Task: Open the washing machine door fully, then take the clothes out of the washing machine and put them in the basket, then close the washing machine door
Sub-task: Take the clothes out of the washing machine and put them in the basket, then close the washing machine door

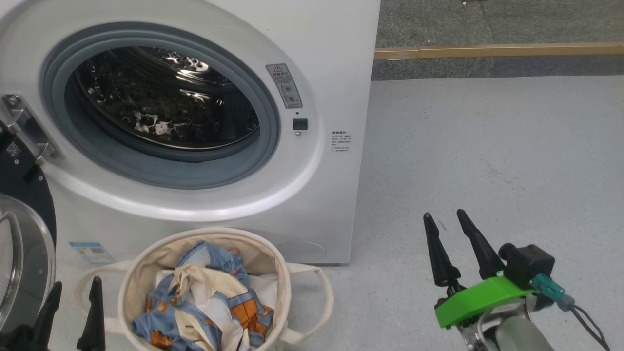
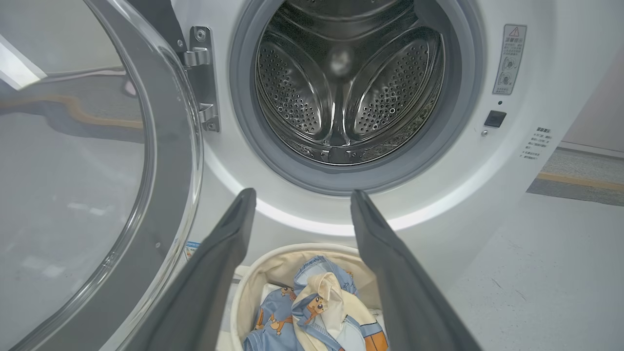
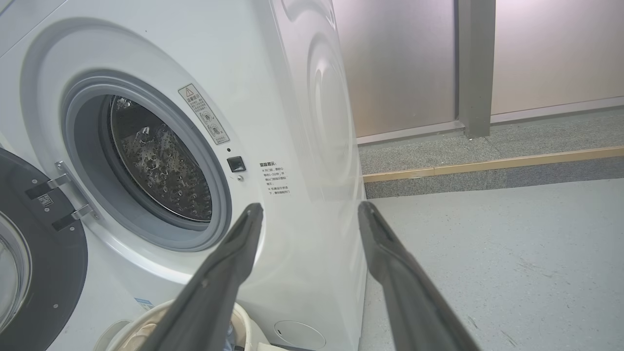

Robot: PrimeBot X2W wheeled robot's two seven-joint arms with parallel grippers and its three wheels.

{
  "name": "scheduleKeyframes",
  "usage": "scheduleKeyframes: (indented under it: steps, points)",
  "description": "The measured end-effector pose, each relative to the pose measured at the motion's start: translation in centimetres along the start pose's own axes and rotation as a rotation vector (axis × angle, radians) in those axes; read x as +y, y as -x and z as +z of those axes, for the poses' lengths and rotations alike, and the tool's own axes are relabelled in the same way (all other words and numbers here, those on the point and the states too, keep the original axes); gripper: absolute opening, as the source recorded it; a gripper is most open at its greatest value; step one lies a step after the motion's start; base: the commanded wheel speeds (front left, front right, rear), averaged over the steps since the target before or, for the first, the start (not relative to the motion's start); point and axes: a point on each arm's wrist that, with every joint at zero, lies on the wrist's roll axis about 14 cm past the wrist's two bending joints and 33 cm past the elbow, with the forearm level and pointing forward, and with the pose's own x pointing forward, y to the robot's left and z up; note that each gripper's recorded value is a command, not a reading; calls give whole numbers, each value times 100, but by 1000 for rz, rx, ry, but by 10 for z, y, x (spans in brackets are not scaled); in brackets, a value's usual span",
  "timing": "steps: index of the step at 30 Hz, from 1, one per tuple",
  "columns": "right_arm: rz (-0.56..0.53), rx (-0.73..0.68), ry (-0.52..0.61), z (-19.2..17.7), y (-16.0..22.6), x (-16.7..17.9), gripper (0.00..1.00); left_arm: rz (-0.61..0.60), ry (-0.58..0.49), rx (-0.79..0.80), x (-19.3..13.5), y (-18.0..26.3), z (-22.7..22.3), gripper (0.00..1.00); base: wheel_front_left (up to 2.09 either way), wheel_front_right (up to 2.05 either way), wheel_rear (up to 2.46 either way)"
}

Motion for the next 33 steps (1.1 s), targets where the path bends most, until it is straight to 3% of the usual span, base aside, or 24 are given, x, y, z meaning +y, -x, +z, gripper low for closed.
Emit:
scheduleKeyframes:
  steps: [15, 33]
  points:
    - [2, 3, -1, -1, -1, 1, 100, 13, -21, -4, 4, 1, 0, 100, -27, 28, -1]
    - [3, 13, -2, -5, -3, 1, 100, 34, -35, 16, 11, 3, -6, 100, -186, 190, -3]
